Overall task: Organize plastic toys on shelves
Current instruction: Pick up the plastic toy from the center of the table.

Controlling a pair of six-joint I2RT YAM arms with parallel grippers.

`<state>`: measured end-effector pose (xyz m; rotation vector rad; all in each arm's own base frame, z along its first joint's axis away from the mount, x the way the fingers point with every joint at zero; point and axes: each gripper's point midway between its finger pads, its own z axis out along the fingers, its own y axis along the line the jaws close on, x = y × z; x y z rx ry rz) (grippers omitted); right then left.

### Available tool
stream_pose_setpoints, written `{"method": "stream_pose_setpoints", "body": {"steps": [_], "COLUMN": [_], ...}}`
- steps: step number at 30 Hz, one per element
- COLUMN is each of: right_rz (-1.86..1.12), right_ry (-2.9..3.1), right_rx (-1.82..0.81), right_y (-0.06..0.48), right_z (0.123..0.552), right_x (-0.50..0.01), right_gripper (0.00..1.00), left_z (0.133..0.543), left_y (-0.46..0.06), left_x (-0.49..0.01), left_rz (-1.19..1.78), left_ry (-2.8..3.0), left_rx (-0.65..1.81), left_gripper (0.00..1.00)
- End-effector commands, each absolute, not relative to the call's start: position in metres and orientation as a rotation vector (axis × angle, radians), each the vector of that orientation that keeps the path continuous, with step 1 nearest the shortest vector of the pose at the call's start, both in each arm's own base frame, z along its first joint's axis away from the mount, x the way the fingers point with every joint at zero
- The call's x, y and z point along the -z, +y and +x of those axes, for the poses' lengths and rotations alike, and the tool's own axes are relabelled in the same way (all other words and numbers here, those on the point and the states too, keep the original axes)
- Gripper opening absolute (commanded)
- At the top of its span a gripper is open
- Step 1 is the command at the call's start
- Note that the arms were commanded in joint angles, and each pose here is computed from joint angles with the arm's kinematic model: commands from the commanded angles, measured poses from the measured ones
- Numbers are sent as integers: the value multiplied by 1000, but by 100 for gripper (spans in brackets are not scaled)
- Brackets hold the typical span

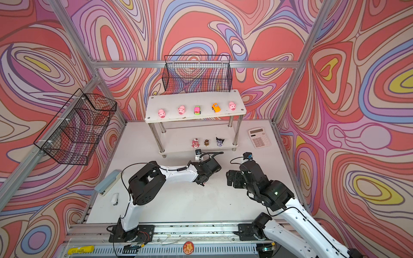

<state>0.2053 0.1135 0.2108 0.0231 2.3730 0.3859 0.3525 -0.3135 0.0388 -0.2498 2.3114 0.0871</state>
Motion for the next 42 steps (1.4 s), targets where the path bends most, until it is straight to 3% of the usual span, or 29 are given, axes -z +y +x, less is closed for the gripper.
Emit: {"method": "stream_pose_setpoints", "body": {"steps": [1, 14, 17, 29, 33, 42], "right_rz": [13, 16, 20, 18, 16, 14], "right_ry": [2362, 2358, 2359, 2363, 2367, 2370], "right_rx": [-397, -395, -394, -390, -386, -384], "right_y": [114, 113, 113, 113, 113, 114], "right_z": [204, 204, 204, 204, 205, 206], "right_x": [-219, -221, -221, -220, -219, -219], "right_gripper": [98, 98, 98, 98, 98, 98], "left_z": [353, 352, 353, 355, 356, 357], "left_y": [-310, -310, -309, -306, -306, -305], "left_x": [-26, -21, -20, -21, -22, -24], "left_rz": [-247, -241, -242, -237, -236, -222], "left_ry": [2319, 2324, 2325, 2322, 2321, 2315], "left_rx": [-123, -130, -134, -142, -143, -145], "left_gripper": [51, 53, 47, 39, 32, 29]}}
